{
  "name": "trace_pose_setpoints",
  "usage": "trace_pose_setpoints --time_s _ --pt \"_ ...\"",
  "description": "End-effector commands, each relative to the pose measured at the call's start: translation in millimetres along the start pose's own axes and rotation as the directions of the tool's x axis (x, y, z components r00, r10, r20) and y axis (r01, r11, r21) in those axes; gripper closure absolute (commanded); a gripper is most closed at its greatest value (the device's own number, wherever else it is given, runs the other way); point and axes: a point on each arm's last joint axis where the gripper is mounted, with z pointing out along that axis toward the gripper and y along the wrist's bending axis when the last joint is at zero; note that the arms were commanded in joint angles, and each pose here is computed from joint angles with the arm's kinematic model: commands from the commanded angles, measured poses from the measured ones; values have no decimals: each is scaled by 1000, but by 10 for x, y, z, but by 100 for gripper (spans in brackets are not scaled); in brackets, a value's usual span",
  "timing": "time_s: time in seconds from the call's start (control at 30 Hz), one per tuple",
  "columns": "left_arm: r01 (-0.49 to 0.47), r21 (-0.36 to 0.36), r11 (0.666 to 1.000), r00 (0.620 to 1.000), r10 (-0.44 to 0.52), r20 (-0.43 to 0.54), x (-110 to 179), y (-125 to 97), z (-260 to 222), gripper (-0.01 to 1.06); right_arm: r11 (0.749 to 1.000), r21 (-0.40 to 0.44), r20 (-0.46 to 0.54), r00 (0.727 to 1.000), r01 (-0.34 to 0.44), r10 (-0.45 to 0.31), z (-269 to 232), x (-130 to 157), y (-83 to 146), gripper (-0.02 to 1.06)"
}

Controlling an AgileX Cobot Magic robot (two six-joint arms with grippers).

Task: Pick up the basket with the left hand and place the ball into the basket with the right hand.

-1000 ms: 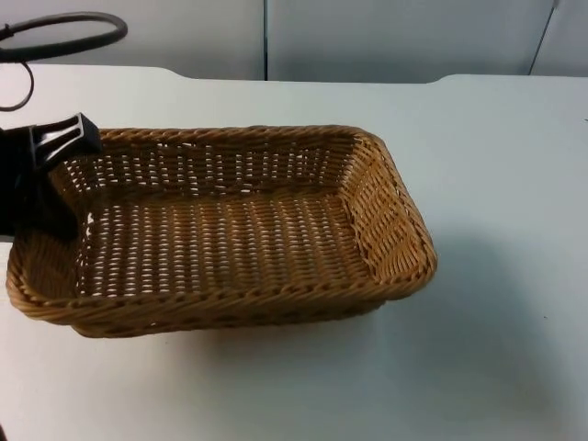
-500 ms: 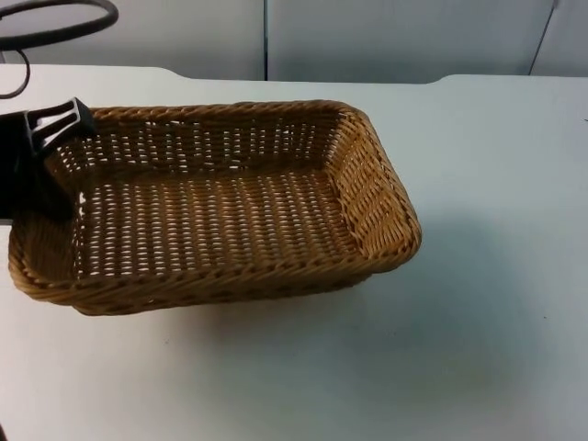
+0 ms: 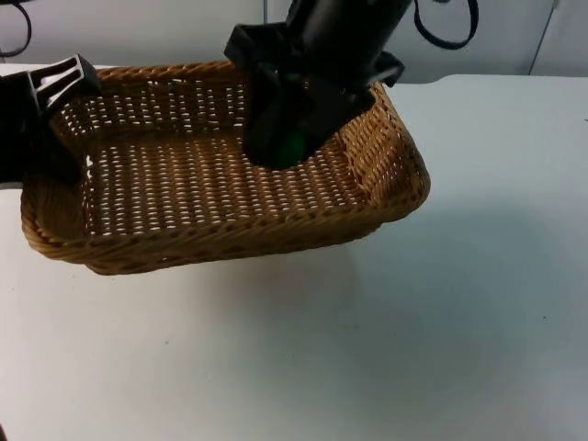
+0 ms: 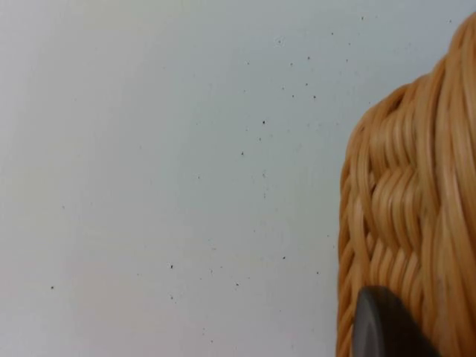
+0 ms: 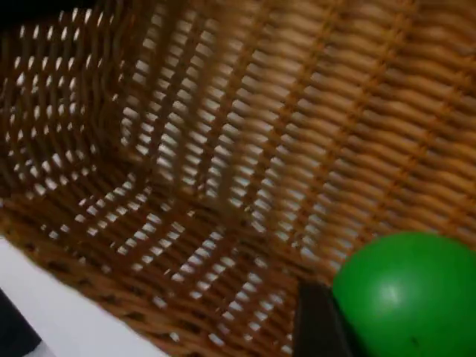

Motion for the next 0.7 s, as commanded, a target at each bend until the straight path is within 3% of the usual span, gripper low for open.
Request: trace_pose_setpoints --time_s 0.0,0.17,0.33,0.67 --pt "36 20 999 999 -37 34 -54 -42 -46 105 996 3 39 995 90 -90 64 25 189 105" --pt "40 29 999 999 -40 7 -29 -51 -46 105 987 34 111 981 157 -160 169 -53 328 105" --pt "42 40 998 999 -41 -30 4 -62 -47 105 985 63 185 968 161 -170 171 -124 347 105" --pt "43 47 998 998 -40 -55 26 -69 -48 105 983 90 179 968 162 -176 169 -123 322 105"
